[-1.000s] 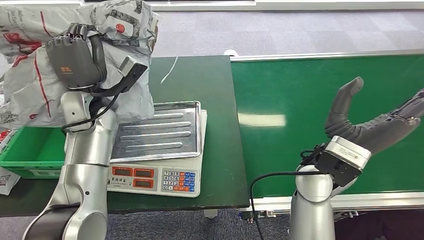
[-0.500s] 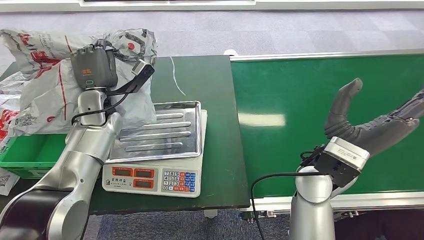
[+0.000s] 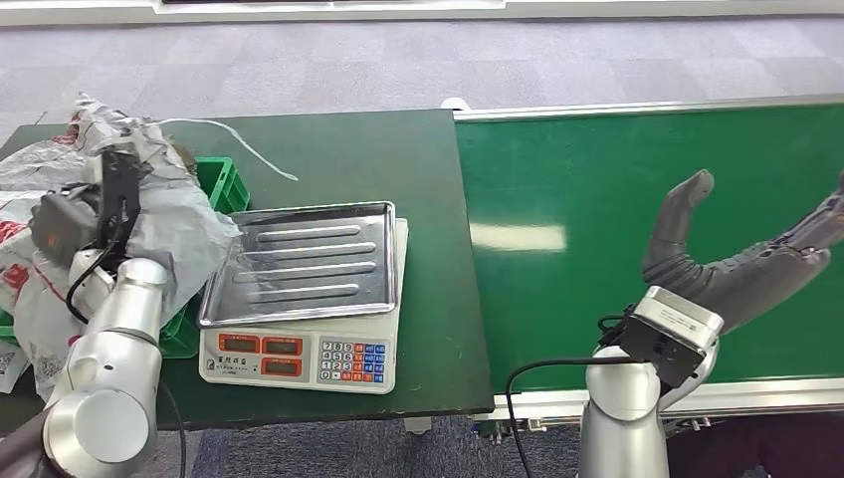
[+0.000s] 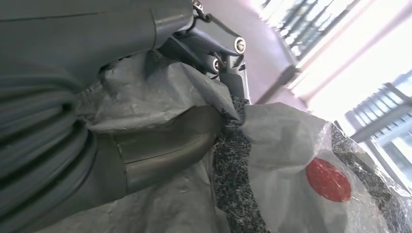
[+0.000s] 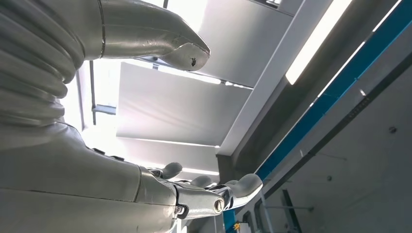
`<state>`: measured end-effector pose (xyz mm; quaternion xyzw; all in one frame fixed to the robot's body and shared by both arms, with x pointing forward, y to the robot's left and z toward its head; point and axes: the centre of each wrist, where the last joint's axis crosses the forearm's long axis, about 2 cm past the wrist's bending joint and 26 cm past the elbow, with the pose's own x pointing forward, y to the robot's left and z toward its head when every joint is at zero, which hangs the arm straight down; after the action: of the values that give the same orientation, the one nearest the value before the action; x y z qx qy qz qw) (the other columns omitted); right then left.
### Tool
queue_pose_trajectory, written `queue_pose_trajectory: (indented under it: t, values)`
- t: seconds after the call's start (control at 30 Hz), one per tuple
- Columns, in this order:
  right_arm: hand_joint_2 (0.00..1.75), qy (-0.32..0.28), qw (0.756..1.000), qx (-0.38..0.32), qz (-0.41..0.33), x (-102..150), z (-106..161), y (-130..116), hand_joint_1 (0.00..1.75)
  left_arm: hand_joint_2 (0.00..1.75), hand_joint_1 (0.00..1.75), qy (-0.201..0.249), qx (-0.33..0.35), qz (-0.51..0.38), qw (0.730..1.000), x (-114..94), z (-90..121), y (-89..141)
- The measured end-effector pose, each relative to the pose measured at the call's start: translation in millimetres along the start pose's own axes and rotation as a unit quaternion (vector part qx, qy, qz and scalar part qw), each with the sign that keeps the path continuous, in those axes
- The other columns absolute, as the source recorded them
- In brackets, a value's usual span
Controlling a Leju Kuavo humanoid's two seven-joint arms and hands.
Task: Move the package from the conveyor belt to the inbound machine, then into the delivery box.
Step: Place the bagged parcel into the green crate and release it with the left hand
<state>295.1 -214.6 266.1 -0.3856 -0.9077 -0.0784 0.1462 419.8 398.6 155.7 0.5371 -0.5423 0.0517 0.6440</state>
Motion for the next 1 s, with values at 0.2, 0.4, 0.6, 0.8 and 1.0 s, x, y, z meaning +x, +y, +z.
queue_pose_trajectory:
  t: [0.2, 0.4, 0.6, 0.8, 1.0]
  values:
    - [1.75, 0.006, 1.0, 0.005, 0.002, 1.5, 0.5, 0.3, 0.0, 1.75, 1.75, 0.132, 0.06, 0.095, 0.985, -55.6, 4.8, 11.1]
    - [1.75, 0.008, 1.0, 0.007, -0.001, 3.8, 0.0, 2.1, 0.0, 0.44, 0.0, 0.2, 0.089, 0.143, 0.965, -70.5, 9.2, 12.6]
    - [1.75, 0.006, 1.0, 0.008, 0.0, 4.1, -0.1, 2.3, 0.0, 0.0, 0.0, 0.181, 0.076, 0.157, 0.968, -63.7, 11.9, 4.5]
    - [1.75, 0.001, 1.0, 0.011, -0.002, 6.2, -0.7, 4.2, 0.0, 0.0, 0.0, 0.146, 0.084, 0.203, 0.965, -55.7, 14.8, -3.8]
    - [1.75, 0.0, 1.0, 0.011, -0.003, 6.6, -0.8, 4.5, 0.0, 0.0, 0.0, 0.147, 0.077, 0.211, 0.963, -52.6, 14.8, -6.0]
